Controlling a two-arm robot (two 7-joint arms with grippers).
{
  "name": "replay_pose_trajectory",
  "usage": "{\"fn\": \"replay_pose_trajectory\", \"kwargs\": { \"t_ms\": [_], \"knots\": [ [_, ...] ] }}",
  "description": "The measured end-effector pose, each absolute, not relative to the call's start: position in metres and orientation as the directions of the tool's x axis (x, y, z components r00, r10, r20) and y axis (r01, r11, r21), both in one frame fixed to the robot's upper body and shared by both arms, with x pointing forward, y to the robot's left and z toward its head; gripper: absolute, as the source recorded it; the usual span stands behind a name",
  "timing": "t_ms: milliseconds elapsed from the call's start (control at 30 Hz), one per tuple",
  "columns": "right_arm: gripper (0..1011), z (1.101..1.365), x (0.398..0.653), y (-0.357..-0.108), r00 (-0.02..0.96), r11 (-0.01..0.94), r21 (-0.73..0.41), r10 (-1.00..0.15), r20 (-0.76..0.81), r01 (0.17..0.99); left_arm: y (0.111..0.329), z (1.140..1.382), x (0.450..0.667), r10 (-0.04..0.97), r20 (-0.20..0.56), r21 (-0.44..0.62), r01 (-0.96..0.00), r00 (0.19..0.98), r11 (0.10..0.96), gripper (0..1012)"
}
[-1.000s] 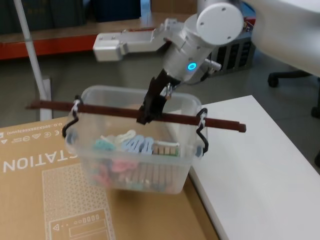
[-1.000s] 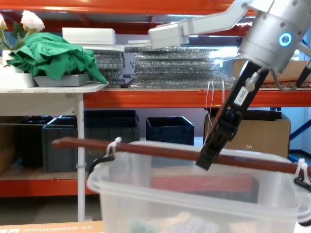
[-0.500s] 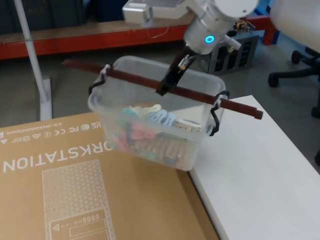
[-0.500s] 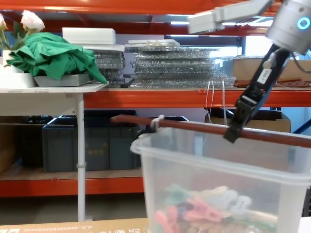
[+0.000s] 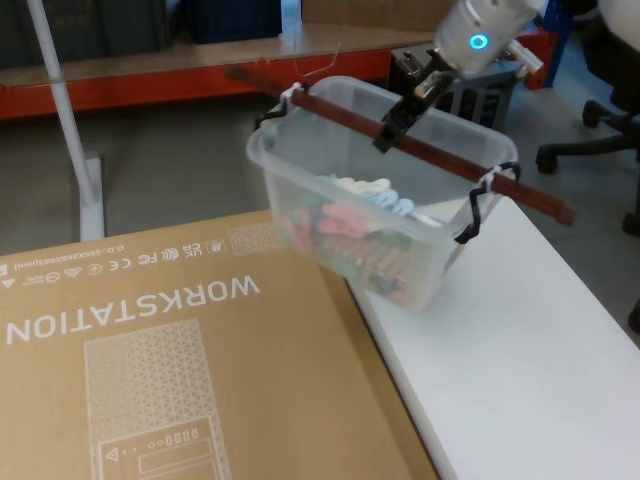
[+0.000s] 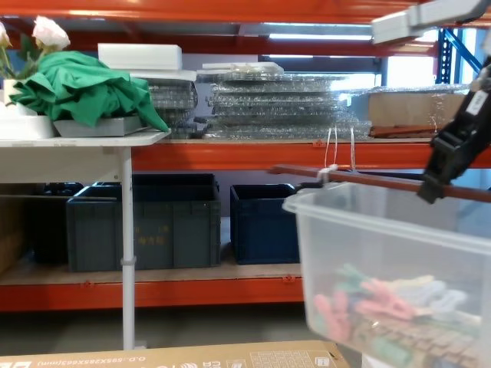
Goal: Use one hand to grasp the basket and place it at the designated location.
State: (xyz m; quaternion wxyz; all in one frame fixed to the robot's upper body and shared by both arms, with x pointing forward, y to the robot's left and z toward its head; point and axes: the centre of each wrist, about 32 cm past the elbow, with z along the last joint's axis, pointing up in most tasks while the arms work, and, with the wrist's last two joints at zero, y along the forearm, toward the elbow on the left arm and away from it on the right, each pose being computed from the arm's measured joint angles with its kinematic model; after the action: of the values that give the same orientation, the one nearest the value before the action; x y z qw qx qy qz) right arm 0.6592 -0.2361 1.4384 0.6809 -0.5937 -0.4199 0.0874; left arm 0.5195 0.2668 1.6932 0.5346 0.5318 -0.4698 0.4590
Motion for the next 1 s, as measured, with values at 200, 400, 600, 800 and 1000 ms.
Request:
{"fn": "replay_pose_trajectory", "kwargs": {
  "t_ms": [200, 400, 600, 800, 1000],
  "knots": [
    [241, 1.443, 0.660, -0.260, 0.695, 0.236, -0.881, 0.545, 0.469, 0.410, 0.267, 1.693, 0.519, -0.008, 0.991, 0.137, -0.990, 0.137, 0.013, 0],
    [241, 1.442, 0.658, -0.282, 0.749, 0.197, -0.886, 0.475, 0.461, 0.421, 0.267, 1.693, 0.520, -0.008, 0.990, 0.137, -0.990, 0.137, 0.013, 0],
    [240, 1.439, 0.654, -0.301, 0.793, 0.164, -0.892, 0.411, 0.450, 0.421, 0.267, 1.693, 0.519, -0.009, 0.990, 0.137, -0.990, 0.137, 0.013, 0],
    [241, 1.434, 0.652, -0.316, 0.832, 0.129, -0.900, 0.346, 0.434, 0.416, 0.267, 1.693, 0.519, -0.009, 0.990, 0.137, -0.990, 0.137, 0.013, 0],
    [241, 1.429, 0.650, -0.326, 0.862, 0.098, -0.907, 0.283, 0.421, 0.411, 0.267, 1.693, 0.519, -0.009, 0.990, 0.137, -0.990, 0.137, 0.013, 0]
  ]
}}
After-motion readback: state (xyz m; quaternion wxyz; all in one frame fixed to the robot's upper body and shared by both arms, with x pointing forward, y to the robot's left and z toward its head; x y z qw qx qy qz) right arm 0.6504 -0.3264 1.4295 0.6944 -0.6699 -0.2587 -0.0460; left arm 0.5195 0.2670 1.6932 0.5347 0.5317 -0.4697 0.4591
